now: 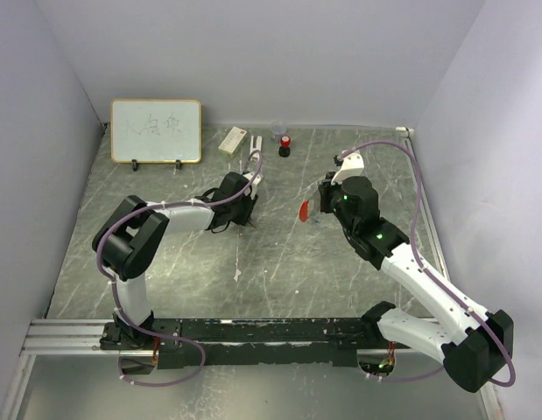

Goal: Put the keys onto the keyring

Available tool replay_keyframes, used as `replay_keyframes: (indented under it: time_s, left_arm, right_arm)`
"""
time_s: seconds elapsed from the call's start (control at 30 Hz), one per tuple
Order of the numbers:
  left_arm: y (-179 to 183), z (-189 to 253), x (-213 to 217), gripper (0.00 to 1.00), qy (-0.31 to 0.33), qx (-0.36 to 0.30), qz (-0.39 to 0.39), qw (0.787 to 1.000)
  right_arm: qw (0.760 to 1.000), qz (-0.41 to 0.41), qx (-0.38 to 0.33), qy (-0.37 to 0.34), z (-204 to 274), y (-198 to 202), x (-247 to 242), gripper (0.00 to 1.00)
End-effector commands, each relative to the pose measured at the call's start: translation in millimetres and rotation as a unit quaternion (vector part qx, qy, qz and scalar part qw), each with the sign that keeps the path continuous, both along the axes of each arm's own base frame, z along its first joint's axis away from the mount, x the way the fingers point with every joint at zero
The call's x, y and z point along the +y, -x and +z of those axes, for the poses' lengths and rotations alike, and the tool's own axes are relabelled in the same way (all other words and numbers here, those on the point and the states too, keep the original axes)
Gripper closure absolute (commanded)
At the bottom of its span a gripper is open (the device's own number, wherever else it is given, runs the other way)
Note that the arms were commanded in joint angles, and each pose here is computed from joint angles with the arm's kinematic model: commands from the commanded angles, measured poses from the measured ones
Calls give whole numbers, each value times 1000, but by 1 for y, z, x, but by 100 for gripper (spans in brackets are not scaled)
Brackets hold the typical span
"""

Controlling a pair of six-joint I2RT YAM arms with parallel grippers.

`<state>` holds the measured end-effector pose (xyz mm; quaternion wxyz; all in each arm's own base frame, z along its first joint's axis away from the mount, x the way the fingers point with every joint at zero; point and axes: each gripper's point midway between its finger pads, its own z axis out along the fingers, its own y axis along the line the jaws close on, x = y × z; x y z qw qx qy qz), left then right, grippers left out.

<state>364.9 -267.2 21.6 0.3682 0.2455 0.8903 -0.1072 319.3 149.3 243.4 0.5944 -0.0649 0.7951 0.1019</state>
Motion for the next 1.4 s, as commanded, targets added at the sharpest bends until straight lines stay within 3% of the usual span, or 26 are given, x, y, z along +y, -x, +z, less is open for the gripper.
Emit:
replay_keyframes:
  time_s: [0.0, 0.23, 0.67, 1.17, 1.37]
  left_arm:
    - [-2, -8, -3, 56, 4, 18, 1, 1000]
    - [-2, -10, -8, 76, 8, 23, -8, 1000]
    - [-14, 35, -16, 93, 39, -29, -15, 999]
    - [-14, 97, -28, 93, 95, -99, -53, 989]
    - [-12, 125, -33, 93, 124, -144, -80, 979]
  right_arm:
    - [1000, -7, -20, -5, 9, -2, -4, 100]
    - [1000, -7, -19, -4, 9, -2, -4, 100]
    - [1000, -4, -19, -5, 9, -4, -1, 100]
    - [1000, 1, -24, -7, 13, -4, 0, 100]
    - [996, 76, -46, 6, 11, 3, 19, 100]
